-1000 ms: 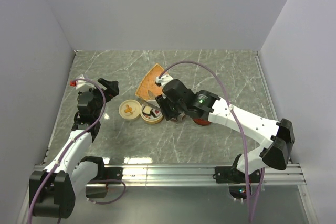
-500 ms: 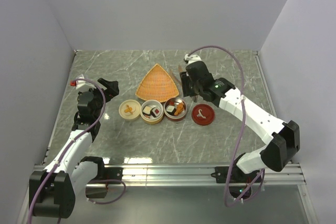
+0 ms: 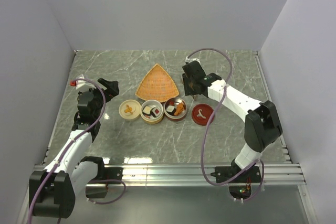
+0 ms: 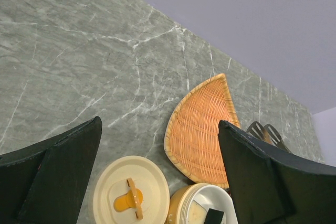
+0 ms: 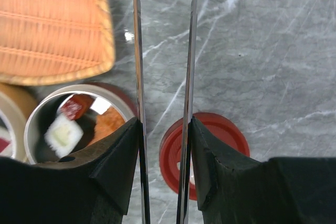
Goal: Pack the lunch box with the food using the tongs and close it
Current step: Put down the clamp
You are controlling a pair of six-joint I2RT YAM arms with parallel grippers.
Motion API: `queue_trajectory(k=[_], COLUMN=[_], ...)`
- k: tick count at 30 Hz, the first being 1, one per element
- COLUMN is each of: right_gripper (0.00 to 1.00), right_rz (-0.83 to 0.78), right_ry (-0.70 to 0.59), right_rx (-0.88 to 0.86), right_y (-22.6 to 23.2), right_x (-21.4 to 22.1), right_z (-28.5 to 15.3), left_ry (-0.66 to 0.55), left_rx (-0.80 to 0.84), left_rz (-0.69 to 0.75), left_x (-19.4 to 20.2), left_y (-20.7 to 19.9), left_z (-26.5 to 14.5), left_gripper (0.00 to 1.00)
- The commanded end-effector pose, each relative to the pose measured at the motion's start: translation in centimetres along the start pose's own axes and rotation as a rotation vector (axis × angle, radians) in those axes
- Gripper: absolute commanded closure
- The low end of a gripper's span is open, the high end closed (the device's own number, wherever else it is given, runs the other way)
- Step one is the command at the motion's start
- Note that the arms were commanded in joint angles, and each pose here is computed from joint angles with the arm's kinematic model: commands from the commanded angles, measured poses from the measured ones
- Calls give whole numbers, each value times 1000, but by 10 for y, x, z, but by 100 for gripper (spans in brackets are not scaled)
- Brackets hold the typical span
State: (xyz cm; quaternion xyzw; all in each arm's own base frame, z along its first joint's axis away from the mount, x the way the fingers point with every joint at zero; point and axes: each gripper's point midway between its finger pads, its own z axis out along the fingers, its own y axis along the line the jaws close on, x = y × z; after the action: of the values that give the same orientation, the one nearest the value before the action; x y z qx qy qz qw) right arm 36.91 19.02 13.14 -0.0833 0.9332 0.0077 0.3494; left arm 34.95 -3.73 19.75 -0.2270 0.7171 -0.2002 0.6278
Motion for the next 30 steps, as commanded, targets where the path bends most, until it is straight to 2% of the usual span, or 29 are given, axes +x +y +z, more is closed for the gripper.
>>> queue_trajectory(k=[1, 17, 30], right_gripper=[51, 51, 51], right_rz=[45, 77, 124], right_ry=[-46, 108, 106], right_rx=[29, 58, 69], right_y=[-10, -30, -43], right_x=[-16, 6, -22], right_z=[5, 81, 121], left_ry=[-45, -40, -30], left_rx=[33, 31, 27], left_rz=[-3, -2, -5], left_x=[-15, -14, -11], left_y=[-12, -11, -10], left_z=[2, 5, 9], left_gripper=[0, 1, 1])
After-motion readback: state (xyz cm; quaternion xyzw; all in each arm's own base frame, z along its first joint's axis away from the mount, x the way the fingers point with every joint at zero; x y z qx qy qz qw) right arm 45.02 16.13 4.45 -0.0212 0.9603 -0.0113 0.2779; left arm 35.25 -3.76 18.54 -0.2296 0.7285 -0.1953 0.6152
